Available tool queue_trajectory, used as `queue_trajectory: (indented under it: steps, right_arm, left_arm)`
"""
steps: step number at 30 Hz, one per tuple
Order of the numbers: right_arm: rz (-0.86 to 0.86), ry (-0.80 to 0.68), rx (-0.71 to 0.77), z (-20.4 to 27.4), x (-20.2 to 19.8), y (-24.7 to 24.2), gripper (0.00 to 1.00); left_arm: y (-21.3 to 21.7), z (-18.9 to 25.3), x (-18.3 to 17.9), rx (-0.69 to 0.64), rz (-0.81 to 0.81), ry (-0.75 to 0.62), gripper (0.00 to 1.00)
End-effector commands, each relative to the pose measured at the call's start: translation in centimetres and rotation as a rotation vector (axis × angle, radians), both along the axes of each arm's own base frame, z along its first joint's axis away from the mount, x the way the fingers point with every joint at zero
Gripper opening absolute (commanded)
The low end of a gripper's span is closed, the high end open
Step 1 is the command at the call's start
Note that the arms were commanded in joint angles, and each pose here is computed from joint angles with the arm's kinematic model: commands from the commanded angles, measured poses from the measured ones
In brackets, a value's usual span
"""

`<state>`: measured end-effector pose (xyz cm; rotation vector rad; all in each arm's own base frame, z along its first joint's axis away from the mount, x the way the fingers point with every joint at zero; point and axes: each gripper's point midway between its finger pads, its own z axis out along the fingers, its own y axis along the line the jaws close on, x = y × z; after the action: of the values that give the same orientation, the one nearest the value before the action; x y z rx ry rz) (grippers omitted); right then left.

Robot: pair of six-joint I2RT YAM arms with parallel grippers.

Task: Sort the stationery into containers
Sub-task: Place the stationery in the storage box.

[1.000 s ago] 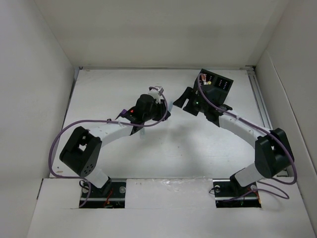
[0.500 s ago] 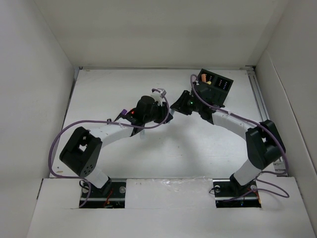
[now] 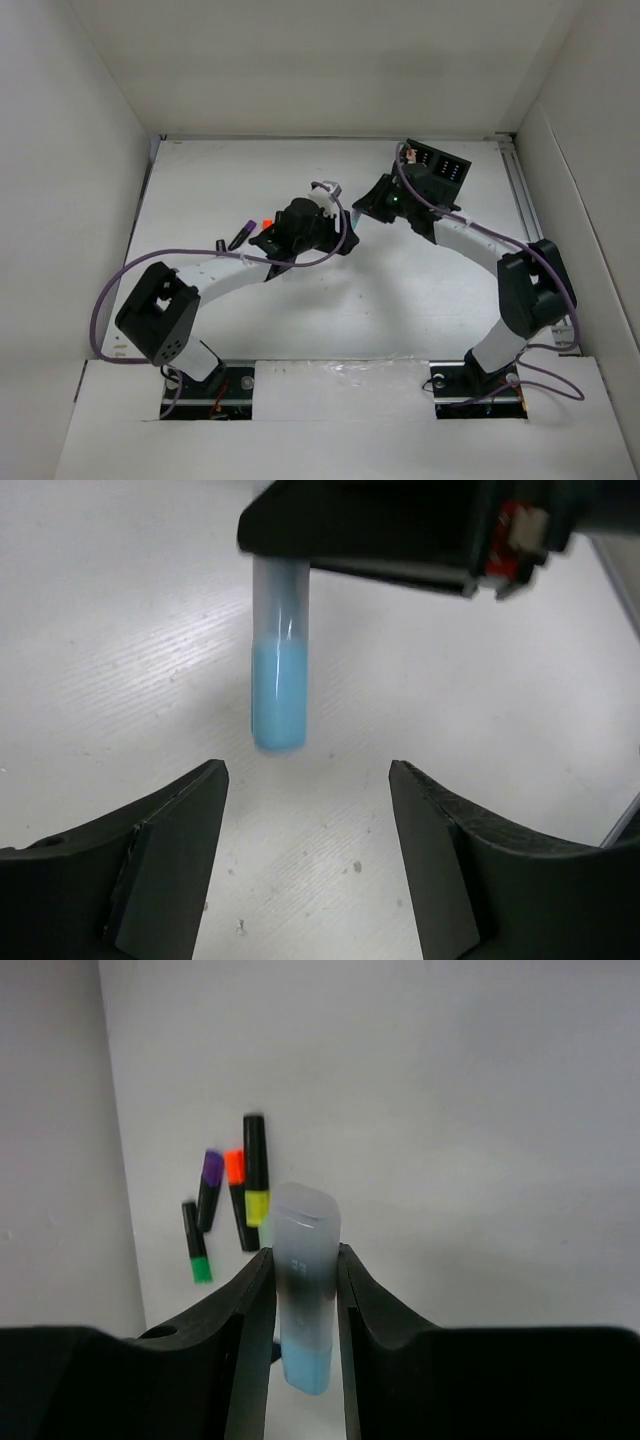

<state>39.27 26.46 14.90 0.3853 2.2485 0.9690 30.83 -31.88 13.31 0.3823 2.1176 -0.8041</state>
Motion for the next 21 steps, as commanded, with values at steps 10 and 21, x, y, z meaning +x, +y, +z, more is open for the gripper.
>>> queue_trajectory:
  steps: [10,21]
  right_arm:
    - [-0.693,-0.331,-0.029,13.4,13.5,-19.5,0.07]
    - [-0.922,-0.248,-0.397,10.9,19.9,-25.2,0.07]
  left_arm:
    - [1.7,5.1,0.3,-0.077,0.089,-0.131,0.64]
    - [1.4,5.6,0.5,-0.090,0.086,-0.142,0.64]
